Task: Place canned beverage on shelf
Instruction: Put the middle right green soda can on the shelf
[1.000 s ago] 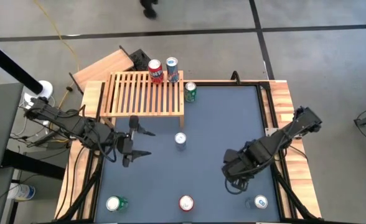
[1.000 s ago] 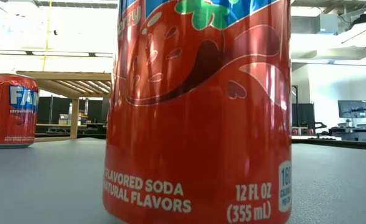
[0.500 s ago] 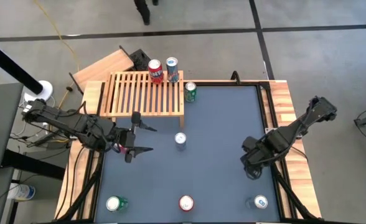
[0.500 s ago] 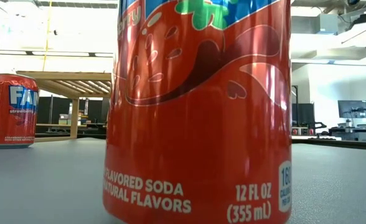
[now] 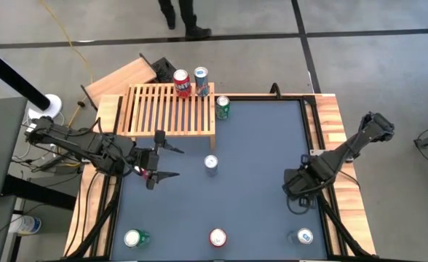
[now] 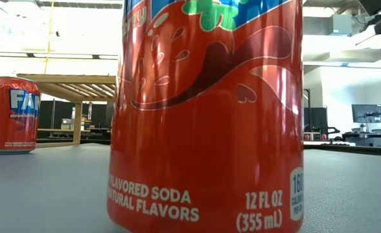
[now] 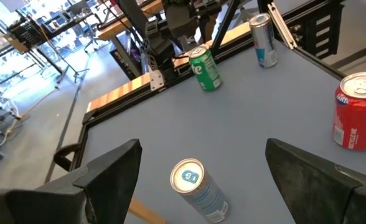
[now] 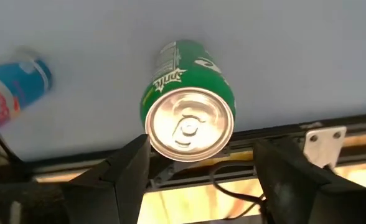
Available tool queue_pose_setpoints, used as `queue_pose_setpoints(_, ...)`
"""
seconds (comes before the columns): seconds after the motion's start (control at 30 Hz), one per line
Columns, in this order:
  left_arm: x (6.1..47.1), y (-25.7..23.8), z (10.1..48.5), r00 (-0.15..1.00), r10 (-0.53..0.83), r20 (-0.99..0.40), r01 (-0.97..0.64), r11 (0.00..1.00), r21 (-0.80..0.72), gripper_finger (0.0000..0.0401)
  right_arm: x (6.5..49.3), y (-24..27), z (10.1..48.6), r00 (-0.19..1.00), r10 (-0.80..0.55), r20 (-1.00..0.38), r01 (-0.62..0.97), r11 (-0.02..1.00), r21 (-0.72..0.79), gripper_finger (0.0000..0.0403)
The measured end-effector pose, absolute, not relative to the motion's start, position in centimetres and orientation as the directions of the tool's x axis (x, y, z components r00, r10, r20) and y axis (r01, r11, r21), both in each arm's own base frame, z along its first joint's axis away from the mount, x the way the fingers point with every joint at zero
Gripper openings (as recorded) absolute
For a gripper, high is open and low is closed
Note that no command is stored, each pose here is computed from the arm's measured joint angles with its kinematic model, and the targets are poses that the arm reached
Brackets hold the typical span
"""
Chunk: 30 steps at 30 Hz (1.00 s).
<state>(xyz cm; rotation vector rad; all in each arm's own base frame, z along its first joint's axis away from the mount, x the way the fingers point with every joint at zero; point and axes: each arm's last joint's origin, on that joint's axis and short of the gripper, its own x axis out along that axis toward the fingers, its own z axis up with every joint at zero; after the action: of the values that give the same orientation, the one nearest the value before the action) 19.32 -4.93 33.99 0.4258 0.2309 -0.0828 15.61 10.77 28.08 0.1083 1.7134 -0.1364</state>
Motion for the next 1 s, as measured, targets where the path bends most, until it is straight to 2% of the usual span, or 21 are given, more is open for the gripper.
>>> queue_pose_setpoints(0.37,19.3,-4.9,33.8,0.965,-0.031,-0.259,0.134,0.912,0.387,0.0332,16.0,11.0,27.8,-0.121,-0.018,-0.992,-0.025,1.000,-0.015,0.0277)
queue_pose_setpoints(0.57,19.2,-4.9,33.6,0.960,-0.030,-0.280,0.141,0.911,0.388,0.0332,16.7,11.6,26.8,-0.167,-0.049,-0.985,-0.116,0.993,-0.030,0.0277)
queue_pose_setpoints(1.0,19.2,-5.0,33.5,0.957,-0.052,-0.285,0.160,0.915,0.371,0.0332,17.7,12.5,24.7,-0.266,-0.081,-0.961,-0.184,0.982,-0.032,0.0277)
